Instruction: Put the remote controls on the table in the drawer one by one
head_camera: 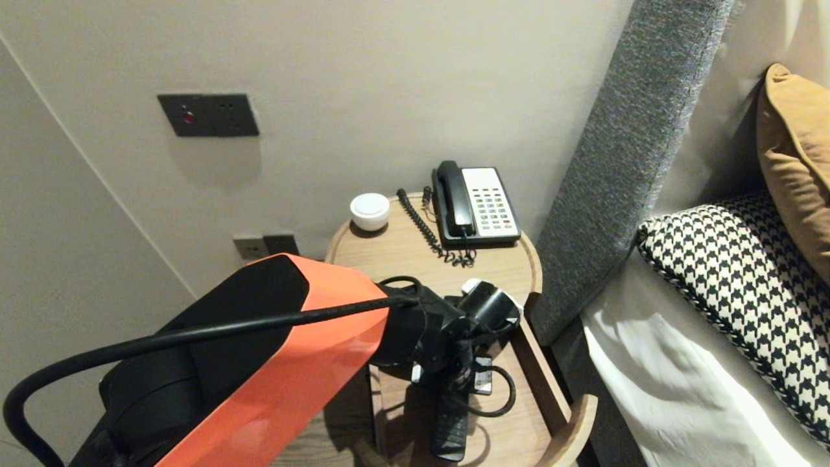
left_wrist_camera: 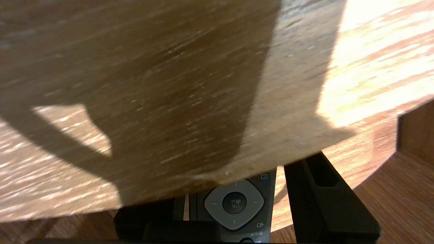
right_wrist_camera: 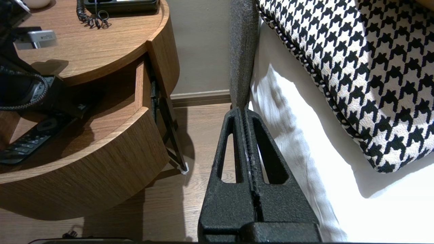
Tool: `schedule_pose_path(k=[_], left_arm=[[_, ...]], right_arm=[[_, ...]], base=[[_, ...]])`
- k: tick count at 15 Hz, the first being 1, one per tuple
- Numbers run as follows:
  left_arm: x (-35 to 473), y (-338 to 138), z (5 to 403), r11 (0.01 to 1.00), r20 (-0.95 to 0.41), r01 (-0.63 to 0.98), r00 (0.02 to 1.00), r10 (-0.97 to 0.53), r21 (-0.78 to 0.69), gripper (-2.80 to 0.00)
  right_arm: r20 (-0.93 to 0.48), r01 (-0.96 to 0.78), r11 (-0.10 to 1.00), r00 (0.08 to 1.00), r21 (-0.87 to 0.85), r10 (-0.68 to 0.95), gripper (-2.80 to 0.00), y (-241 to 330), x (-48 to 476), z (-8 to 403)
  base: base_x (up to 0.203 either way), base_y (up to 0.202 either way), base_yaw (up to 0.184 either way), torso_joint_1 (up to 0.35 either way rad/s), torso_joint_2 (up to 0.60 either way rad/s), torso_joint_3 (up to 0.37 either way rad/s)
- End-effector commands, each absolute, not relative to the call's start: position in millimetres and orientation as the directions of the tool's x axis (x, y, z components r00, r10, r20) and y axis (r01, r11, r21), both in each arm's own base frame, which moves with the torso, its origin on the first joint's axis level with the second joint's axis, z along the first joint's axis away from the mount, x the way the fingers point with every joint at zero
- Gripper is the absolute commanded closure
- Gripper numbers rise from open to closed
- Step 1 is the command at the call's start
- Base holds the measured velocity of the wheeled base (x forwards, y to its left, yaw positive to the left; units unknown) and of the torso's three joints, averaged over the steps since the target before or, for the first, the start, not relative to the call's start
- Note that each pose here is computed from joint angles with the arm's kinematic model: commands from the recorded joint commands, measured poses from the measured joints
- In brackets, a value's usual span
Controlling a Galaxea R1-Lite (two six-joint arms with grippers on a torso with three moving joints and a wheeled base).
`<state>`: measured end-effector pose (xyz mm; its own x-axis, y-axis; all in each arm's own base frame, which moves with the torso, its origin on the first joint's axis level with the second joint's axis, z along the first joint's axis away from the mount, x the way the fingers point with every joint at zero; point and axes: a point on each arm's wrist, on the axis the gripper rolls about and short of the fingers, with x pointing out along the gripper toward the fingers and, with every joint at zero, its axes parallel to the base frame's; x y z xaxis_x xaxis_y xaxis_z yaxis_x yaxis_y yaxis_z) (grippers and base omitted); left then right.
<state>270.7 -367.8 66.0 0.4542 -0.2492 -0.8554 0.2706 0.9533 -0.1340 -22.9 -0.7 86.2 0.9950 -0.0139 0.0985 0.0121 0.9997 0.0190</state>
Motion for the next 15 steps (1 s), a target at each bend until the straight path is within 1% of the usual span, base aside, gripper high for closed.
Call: schedule_pose_path(k=[1, 15], left_arm=[[271, -368, 63, 0.955, -0.859, 0.267, 0.450, -0.243, -0.130, 0.00], [269, -371, 47, 0.956, -0.870, 0.270, 0.435, -0.230, -0.118, 0.00]], right_arm=[[0.058, 0.013, 1.000, 0.998, 0.018, -0.014, 0.00, -1, -20, 75], [0.058, 0.012, 1.000, 0.998, 0.018, -0.013, 0.00, -1, -20, 75]], base=[[0.000, 0.000, 0.000, 0.000, 0.00, 0.000], [0.000, 0.000, 0.000, 0.000, 0.00, 0.000]])
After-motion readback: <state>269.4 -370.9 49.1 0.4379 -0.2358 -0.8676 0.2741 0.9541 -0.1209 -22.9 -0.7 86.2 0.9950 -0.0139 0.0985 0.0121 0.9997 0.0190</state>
